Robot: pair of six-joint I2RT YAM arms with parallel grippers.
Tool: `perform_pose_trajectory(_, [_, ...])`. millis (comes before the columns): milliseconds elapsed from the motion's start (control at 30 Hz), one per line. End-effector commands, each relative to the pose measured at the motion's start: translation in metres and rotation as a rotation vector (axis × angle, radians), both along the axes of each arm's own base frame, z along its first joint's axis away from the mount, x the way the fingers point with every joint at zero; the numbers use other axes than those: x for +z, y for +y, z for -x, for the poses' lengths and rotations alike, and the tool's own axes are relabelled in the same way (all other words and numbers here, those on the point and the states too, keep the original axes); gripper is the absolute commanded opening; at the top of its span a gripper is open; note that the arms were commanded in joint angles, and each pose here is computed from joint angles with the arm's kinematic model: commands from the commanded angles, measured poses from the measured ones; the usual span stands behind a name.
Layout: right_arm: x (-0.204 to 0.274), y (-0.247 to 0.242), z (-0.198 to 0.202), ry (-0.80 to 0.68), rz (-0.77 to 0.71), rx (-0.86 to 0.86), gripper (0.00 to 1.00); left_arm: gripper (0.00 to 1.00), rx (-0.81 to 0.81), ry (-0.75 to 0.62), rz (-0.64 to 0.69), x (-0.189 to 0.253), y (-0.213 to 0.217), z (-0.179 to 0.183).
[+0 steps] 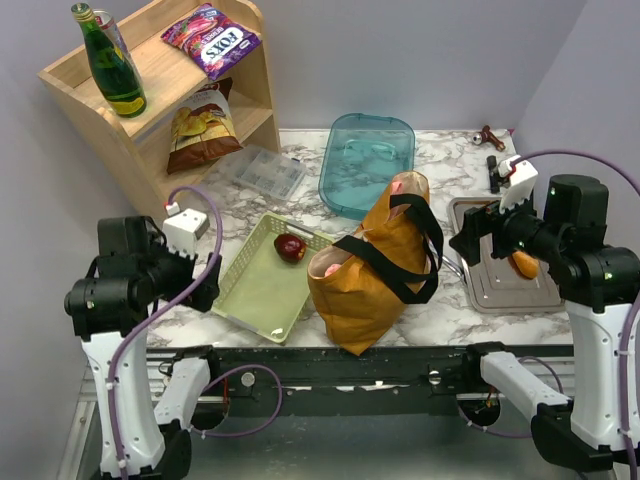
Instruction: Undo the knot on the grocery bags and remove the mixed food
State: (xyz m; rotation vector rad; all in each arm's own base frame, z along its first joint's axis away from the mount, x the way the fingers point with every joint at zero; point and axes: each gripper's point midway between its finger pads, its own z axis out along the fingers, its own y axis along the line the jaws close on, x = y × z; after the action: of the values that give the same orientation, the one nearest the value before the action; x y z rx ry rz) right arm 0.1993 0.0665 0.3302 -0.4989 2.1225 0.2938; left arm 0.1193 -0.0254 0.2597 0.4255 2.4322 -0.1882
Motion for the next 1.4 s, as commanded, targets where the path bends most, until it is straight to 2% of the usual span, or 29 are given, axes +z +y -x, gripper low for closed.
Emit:
perform_pose_trajectory(0, [0.018, 0.022, 0.000, -0.041, -0.046, 0.146, 1.00, 0.99, -0.204, -0.070, 0.184, 0.052, -0.046, -0.030])
perform_pose_trajectory(67, [0.022, 0.027, -0.007, -0.043, -0.053, 0.172, 1.00, 0.99, -0.280, -0.081, 0.203, 0.067, -0.062, -0.043])
perform_pose_trajectory(200, [0.031, 0.039, -0.019, -0.023, -0.080, 0.246, 1.00, 0.99, -0.427, -0.140, 0.156, 0.095, -0.093, -0.074])
perform_pose_trajectory(367, [0.058, 0.049, -0.026, -0.161, -0.066, 0.359, 1.00, 0.98, -0.611, -0.178, 0.176, 0.122, -0.150, -0.099])
perform_pose_trajectory(467, [0.060, 0.051, -0.028, -0.184, -0.041, 0.402, 1.00, 0.98, -0.721, -0.197, 0.202, 0.135, -0.189, -0.105])
perform_pose_trajectory(567, [0.047, 0.044, -0.034, -0.134, -0.015, 0.361, 1.00, 0.99, -0.842, -0.288, 0.200, 0.148, -0.226, -0.109])
perform_pose_trajectory(700, [0.035, 0.029, -0.038, -0.095, -0.011, 0.219, 1.00, 0.95, -1.079, -0.489, 0.060, 0.164, -0.266, -0.091])
perform_pose_trajectory(833, [0.014, 0.003, -0.044, -0.029, 0.028, 0.024, 0.95, 0.82, -1.310, -0.577, -0.139, 0.141, -0.304, -0.059])
perform_pose_trajectory(900, [0.003, -0.022, -0.050, -0.012, 0.081, -0.144, 0.94, 0.73, -1.383, -0.594, -0.161, 0.128, -0.325, -0.040])
perform_pose_trajectory(1033, [-0.006, -0.063, -0.050, -0.030, 0.157, -0.389, 0.97, 0.68, -1.403, -0.673, -0.141, 0.098, -0.370, -0.017])
perform_pose_trajectory(1133, [-0.010, -0.072, -0.047, -0.013, 0.126, -0.449, 0.99, 0.68, -1.401, -0.708, -0.149, 0.076, -0.404, -0.003])
perform_pose_trajectory(1267, [-0.008, -0.071, -0.045, -0.012, 0.053, -0.467, 1.00, 0.61, -1.358, -0.629, -0.144, 0.042, -0.446, -0.003])
perform_pose_trajectory(1367, [-0.003, -0.078, -0.042, -0.023, 0.044, -0.502, 1.00, 0.60, -1.345, -0.613, -0.154, 0.026, -0.465, -0.007])
